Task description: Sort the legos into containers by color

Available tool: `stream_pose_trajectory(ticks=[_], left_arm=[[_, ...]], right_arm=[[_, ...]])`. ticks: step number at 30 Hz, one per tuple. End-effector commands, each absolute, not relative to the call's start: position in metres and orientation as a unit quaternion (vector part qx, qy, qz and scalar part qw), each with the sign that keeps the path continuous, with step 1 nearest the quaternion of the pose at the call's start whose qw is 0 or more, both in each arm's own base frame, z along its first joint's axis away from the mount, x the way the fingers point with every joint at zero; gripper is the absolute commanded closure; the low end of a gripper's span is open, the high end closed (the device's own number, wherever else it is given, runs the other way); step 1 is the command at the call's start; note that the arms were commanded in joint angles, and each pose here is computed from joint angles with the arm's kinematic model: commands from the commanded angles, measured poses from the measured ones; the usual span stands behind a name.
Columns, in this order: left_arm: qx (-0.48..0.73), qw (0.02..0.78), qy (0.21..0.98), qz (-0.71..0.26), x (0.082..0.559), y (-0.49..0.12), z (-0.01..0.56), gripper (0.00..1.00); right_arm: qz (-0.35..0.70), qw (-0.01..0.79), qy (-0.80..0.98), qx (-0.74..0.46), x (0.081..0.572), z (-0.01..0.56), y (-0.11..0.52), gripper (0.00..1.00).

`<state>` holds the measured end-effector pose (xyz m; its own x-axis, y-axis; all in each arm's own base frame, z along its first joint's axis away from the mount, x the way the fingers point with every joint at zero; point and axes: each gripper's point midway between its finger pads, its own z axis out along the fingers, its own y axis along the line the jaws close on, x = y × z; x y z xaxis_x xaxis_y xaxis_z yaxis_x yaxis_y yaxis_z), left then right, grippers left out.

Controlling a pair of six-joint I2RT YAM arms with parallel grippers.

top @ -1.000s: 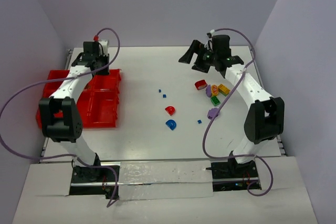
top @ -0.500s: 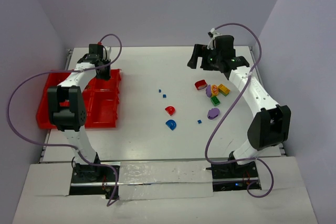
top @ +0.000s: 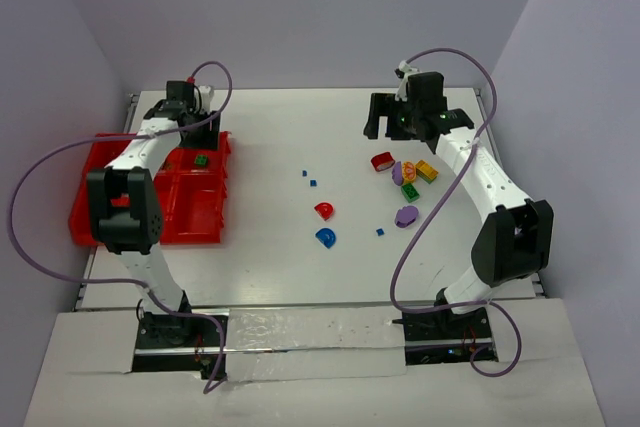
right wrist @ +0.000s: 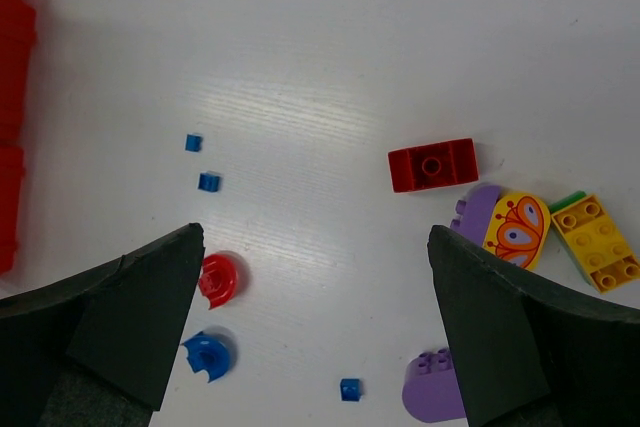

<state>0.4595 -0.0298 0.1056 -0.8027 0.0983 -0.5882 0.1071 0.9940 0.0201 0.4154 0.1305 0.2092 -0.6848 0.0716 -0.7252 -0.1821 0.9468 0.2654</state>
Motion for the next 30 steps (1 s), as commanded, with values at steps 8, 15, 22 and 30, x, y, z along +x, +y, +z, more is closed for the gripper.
stream_pose_trajectory(ticks=[8, 15, 22, 30], left_arm=[[0.364, 0.402, 0.823, -0.17, 0.376, -0.254, 0.194, 0.26], [0.435, 0.282, 0.82, -0.243, 0.32, -0.346, 0.13, 0.2], [0.454, 0.219, 0.837, -0.212, 0.301, -0.369, 0.079, 0.22], [0.442, 0.181, 0.86, -0.178, 0.293, -0.359, 0.045, 0.22]], right_arm=[[0.127, 0.422, 0.897, -0.027, 0.408, 0.223, 0.111, 0.0], [0.118, 0.414, 0.902, 0.004, 0.408, 0.22, 0.082, 0.0], [0.115, 0.409, 0.905, 0.031, 0.405, 0.218, 0.06, 0.0], [0.124, 0.402, 0.906, 0.033, 0.405, 0.214, 0.061, 0.0]])
